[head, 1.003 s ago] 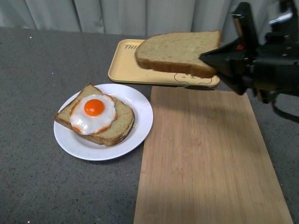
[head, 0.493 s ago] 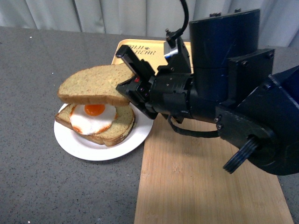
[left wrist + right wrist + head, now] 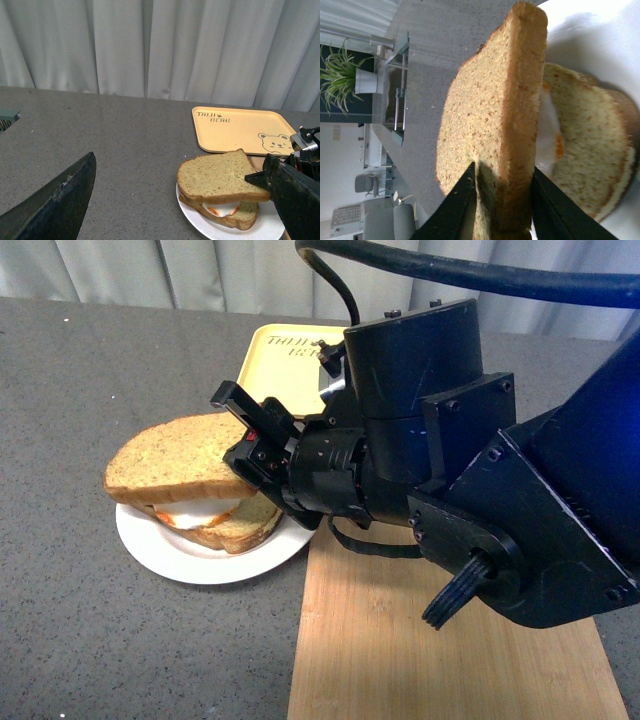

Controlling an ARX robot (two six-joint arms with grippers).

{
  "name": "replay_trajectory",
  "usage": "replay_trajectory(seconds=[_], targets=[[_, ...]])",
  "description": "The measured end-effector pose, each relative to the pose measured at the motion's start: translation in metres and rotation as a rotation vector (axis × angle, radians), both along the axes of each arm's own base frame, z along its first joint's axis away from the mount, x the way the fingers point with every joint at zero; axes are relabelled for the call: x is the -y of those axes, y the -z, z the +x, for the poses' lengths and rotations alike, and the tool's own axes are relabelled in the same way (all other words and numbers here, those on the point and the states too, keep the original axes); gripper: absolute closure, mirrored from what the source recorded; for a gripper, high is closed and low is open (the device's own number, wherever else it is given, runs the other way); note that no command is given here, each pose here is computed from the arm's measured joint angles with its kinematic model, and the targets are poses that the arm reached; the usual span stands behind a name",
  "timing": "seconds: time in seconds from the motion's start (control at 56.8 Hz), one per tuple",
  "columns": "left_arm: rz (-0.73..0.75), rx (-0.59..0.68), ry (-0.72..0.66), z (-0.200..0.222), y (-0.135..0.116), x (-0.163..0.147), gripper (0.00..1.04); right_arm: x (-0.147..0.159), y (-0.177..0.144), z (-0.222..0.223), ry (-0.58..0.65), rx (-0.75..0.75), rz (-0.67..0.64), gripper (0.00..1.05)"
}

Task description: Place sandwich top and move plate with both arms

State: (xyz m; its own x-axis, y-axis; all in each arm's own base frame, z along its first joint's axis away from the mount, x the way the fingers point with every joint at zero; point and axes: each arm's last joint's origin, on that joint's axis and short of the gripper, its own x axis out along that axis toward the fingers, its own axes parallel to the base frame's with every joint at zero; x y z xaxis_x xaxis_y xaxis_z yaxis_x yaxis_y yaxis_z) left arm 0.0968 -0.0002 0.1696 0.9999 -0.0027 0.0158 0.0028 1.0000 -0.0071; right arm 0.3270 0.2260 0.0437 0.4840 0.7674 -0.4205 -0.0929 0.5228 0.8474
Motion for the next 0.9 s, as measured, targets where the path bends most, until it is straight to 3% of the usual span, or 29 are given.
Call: replay_trajectory(seconds=[0.176, 0.352, 0.405, 0.475, 0.546, 0.669, 0.898], targets=[[0.000, 0.000, 0.000, 0.000, 0.000, 0.000, 0.07, 0.020, -0.011, -0.004, 0.044, 0.059, -0.075, 0.44], [0.000, 0.000, 0.000, 0.000, 0.000, 0.000, 0.07, 0.048, -0.048, -0.010, 0.171, 0.220, -0.230, 0.12], [0.000, 0.000, 0.000, 0.000, 0.000, 0.000, 0.07, 0.059, -0.057, -0.013, 0.218, 0.266, -0.270, 0.07], [0.000, 0.000, 0.000, 0.000, 0.000, 0.000, 0.07, 0.079, -0.067, -0.020, 0.473, 0.559, -0.449, 0.20], [0.000, 0.000, 0.000, 0.000, 0.000, 0.000, 0.07, 0.103, -0.073, -0.037, 0.624, 0.741, -0.628, 0.33], [0.000, 0.000, 0.000, 0.000, 0.000, 0.000, 0.07, 0.138, -0.089, -0.063, 0.649, 0.877, -0.788, 0.54], [0.000, 0.000, 0.000, 0.000, 0.000, 0.000, 0.07, 0.174, -0.096, -0.104, 0.601, 0.896, -0.862, 0.93]])
